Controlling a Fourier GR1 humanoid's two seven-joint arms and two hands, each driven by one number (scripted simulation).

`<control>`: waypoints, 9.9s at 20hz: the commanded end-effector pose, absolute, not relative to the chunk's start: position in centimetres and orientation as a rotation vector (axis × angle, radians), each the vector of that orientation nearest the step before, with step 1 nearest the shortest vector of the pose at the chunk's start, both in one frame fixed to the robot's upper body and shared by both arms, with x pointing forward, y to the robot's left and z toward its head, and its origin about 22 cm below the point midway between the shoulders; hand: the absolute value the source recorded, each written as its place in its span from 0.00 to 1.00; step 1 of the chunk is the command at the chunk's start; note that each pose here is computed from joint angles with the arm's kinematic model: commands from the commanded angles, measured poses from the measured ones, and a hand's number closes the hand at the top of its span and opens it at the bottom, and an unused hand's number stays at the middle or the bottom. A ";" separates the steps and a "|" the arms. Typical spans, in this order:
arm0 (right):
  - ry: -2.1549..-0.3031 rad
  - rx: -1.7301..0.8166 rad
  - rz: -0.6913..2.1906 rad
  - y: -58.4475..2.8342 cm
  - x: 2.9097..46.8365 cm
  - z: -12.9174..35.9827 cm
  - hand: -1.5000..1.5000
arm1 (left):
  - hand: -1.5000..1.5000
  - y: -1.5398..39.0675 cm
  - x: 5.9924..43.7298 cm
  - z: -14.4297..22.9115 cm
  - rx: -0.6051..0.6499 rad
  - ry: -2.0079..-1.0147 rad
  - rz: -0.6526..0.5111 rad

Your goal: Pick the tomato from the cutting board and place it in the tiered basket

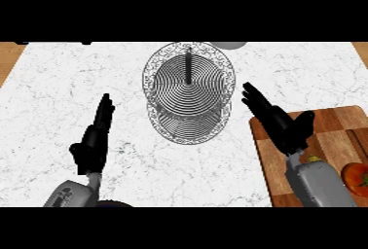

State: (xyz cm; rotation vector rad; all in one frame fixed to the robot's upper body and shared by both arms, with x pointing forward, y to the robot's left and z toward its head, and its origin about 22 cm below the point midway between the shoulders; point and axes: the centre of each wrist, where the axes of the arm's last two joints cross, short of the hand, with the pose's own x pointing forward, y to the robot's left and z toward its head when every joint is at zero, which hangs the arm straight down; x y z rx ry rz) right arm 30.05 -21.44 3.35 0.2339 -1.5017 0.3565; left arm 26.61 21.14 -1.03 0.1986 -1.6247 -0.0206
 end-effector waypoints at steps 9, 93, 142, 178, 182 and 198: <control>-1.694 -0.880 -0.305 -35.5 26.6 4.9 0.00 | 0.50 27.5 25.2 -1.3 0.243 -1.442 0.011; -1.250 -1.271 0.838 -32.5 17.8 7.0 1.00 | 0.50 29.1 24.6 2.7 0.088 -1.424 -0.081; -1.547 -0.902 0.679 -5.0 31.1 20.8 1.00 | 0.50 29.7 24.6 3.2 0.063 -1.406 -0.093; -1.834 -0.557 -0.229 -7.8 36.5 20.9 0.00 | 0.50 30.0 25.6 4.3 0.082 -1.414 -0.088; -1.850 -0.588 -0.348 -12.7 35.5 23.2 0.00 | 0.50 29.0 26.0 3.6 0.089 -1.418 -0.081; -1.828 -0.760 -0.454 -30.9 24.4 25.9 0.00 | 0.50 29.8 25.2 4.6 0.076 -1.415 -0.083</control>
